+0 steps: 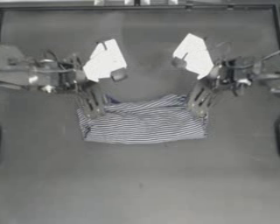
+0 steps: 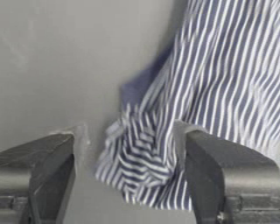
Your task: Fold shirt
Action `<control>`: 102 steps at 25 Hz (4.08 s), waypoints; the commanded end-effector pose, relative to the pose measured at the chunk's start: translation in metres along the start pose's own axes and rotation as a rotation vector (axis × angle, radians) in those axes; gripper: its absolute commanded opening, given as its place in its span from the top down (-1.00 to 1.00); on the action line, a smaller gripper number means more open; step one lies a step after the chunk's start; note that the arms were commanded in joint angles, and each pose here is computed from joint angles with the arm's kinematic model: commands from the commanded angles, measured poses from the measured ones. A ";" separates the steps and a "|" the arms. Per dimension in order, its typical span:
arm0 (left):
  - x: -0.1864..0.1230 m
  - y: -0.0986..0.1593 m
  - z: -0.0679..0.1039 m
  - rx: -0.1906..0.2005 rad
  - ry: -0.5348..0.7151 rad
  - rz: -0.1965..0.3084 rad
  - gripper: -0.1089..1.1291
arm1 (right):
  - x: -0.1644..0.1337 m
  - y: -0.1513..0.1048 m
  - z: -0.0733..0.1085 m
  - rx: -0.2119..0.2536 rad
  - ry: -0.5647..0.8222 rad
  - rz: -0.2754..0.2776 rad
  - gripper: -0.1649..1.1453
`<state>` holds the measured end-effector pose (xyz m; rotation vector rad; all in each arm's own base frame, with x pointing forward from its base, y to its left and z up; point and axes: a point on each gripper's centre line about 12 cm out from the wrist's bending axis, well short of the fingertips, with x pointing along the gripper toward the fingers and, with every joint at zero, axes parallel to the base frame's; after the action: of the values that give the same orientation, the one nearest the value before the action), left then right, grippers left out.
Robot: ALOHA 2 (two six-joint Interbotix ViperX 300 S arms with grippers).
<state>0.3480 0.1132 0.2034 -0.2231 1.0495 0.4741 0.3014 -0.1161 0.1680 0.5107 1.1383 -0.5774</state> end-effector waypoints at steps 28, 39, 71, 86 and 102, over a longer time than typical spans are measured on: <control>-0.034 -0.035 0.027 0.071 -0.331 -0.164 -0.65 | -0.062 0.006 -0.073 0.674 -0.153 0.250 -0.81; -0.026 -0.040 0.028 0.086 -0.331 -0.171 -0.64 | -0.046 0.011 -0.079 0.803 -0.210 0.228 -0.81; -0.007 -0.047 0.019 0.102 -0.278 -0.172 -0.60 | 0.024 0.005 -0.081 0.829 -0.143 0.251 -0.81; -0.006 -0.047 0.017 0.101 -0.260 -0.167 -0.53 | 0.047 0.007 -0.079 0.847 -0.133 0.320 -0.81; -0.005 -0.047 0.015 0.099 -0.252 -0.166 -0.52 | 0.052 0.009 -0.078 0.846 -0.127 0.324 0.37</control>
<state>0.3783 0.0772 0.2009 -0.1531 0.8333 0.2929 0.2643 -0.0675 0.0877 1.3391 0.6464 -0.8071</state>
